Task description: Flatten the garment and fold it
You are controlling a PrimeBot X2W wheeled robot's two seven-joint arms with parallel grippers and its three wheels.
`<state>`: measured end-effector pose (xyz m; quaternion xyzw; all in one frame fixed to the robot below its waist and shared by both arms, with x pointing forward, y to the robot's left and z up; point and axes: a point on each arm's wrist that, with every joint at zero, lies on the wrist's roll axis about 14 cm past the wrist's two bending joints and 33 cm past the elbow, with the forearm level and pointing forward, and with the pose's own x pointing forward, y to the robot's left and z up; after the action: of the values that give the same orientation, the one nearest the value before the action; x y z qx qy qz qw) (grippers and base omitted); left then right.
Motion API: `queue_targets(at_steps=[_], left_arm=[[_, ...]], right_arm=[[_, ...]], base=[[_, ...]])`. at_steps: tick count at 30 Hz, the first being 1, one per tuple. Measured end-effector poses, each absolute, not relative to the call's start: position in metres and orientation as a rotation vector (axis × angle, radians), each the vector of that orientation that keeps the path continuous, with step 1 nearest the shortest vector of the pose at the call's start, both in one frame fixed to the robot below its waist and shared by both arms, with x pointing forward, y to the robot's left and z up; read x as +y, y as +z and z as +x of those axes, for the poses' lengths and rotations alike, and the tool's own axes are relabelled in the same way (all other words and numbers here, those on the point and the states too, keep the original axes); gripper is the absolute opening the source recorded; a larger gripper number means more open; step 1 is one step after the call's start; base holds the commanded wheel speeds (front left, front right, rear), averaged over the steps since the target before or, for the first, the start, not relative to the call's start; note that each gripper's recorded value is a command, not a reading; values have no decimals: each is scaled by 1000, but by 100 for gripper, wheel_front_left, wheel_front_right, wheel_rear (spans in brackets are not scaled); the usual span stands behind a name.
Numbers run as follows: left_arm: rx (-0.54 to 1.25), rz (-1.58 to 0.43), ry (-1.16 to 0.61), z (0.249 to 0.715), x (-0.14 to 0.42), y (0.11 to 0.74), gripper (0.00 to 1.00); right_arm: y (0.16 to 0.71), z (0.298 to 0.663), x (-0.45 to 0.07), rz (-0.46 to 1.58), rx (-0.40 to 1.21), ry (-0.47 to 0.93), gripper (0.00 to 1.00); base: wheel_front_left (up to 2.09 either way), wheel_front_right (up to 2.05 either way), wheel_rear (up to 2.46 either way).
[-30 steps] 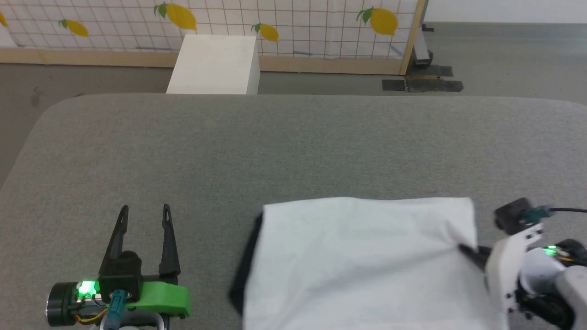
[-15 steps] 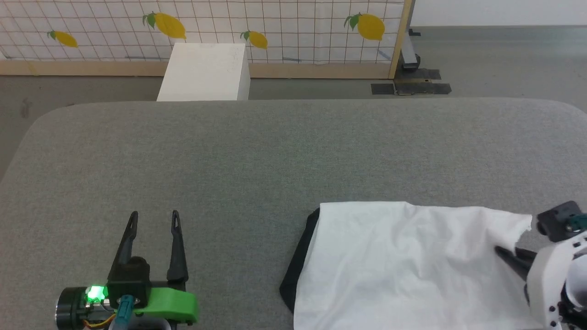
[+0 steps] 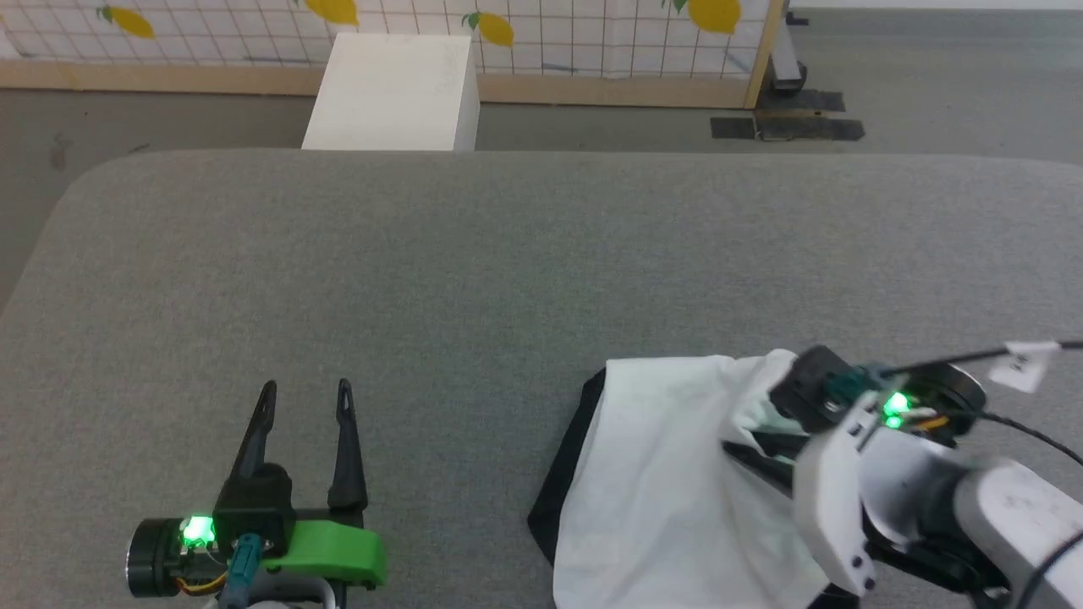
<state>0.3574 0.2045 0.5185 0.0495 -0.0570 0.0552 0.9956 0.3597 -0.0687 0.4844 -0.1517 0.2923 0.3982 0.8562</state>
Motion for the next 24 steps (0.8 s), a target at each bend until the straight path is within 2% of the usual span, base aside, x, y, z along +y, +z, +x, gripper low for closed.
queue_targets(at_steps=[7,10,14,15,16,17,18,24], left_arm=[[-101,91,132,369,211,515,100],[-82,90,150,371,217,509,100],[-59,87,173,369,224,502,100],[-56,87,178,368,225,501,100],[-54,87,183,368,227,501,100],[-54,87,187,368,228,501,100],[-55,86,190,367,229,501,100],[-75,85,196,362,231,508,100]], right_arm=[[445,382,-32,-349,730,905,0],[406,373,-18,-377,837,950,0],[381,364,-10,-376,892,983,0],[380,365,-8,-368,887,985,13],[380,367,-7,-357,878,983,30],[380,368,-6,-356,862,985,52],[382,368,-5,-357,845,991,100],[428,388,-10,-306,611,971,100]], base=[[0,0,0],[0,0,0],[0,0,0],[0,0,0],[0,0,0],[0,0,0],[0,0,0],[0,0,0]])
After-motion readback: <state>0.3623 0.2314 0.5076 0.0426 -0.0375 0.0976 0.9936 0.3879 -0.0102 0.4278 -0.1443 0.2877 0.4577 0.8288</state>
